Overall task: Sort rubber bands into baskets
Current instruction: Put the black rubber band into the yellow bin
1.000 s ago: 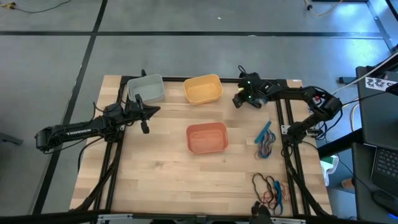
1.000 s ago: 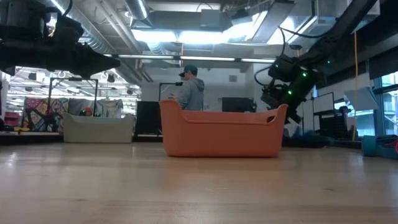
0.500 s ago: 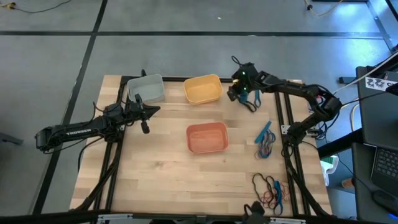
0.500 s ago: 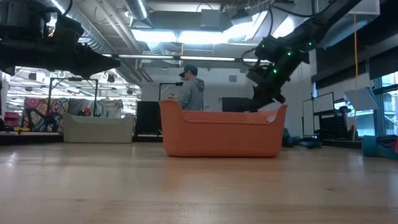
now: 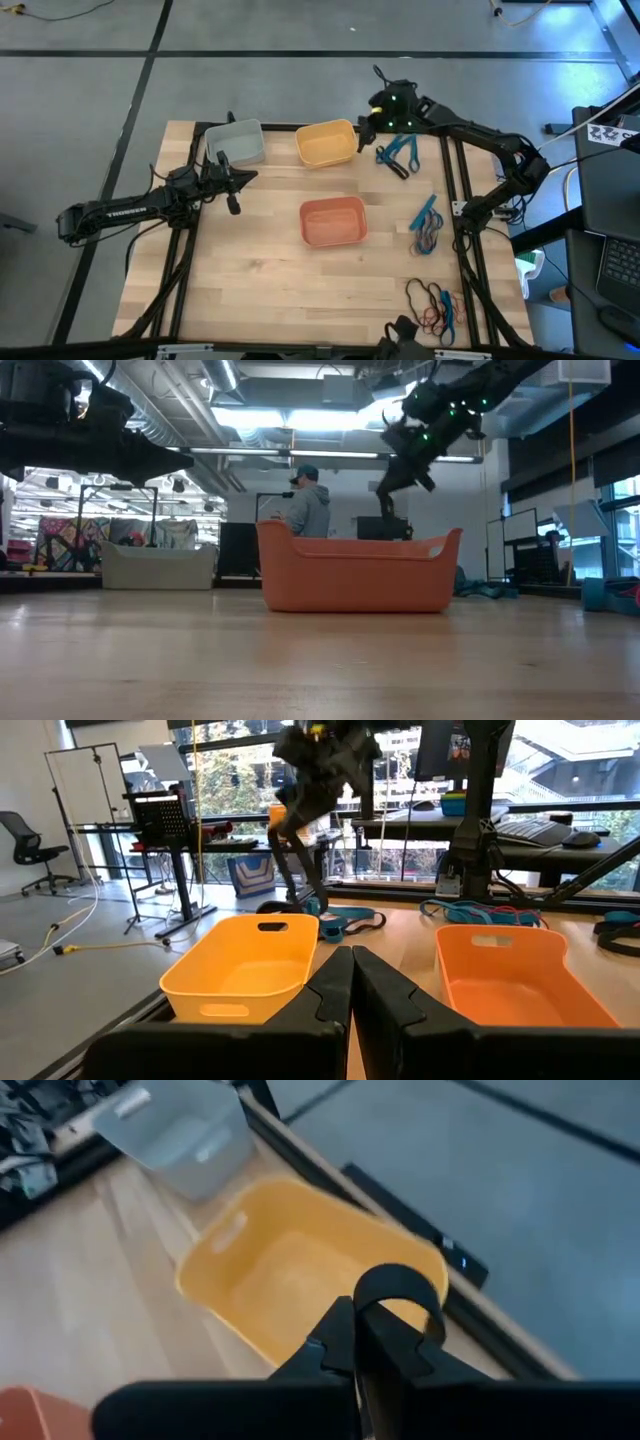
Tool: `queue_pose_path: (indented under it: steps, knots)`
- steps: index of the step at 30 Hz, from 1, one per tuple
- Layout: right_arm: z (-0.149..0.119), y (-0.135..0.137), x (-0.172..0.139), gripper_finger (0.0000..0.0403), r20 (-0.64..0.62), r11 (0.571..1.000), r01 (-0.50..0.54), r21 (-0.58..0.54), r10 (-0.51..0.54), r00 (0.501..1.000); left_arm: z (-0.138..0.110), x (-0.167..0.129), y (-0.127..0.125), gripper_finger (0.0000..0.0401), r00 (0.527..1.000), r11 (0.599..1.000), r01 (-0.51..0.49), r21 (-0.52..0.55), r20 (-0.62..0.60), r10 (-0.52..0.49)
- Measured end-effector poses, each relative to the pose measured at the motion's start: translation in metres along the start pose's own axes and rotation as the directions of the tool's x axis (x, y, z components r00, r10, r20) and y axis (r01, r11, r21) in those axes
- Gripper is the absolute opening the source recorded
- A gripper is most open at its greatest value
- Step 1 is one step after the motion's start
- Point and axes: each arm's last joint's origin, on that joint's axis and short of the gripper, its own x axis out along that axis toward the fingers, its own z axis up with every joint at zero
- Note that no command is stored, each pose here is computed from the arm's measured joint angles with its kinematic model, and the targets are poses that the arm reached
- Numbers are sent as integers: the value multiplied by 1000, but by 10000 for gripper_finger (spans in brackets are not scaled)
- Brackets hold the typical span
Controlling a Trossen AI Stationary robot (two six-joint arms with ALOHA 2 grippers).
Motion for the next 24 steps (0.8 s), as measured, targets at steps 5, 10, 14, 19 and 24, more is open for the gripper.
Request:
queue_pose_path:
  steps: [5, 10, 14, 19, 24]
  knots:
    - [17, 16, -5, 11, 67, 999, -33, -38, 36, 997, 0, 0, 0, 5, 1000, 1000, 0, -1, 0, 0]
    - [20, 30, -1, 11, 116, 994, -68, -91, 78, 990, 4, 0, 0, 5, 999, 999, -1, -32, 38, 2]
    - [20, 39, 12, 11, 139, 989, -78, -124, 95, 986, 4, 0, 0, 5, 999, 999, -1, -34, 42, 2]
    - [14, 43, 38, 11, 140, 987, -90, -137, 109, 984, 4, 0, 0, 5, 999, 999, -1, -36, 42, 2]
    - [5, 37, 64, 11, 112, 990, -66, -127, 81, 990, 4, 0, 0, 5, 999, 999, -1, -36, 45, 2]
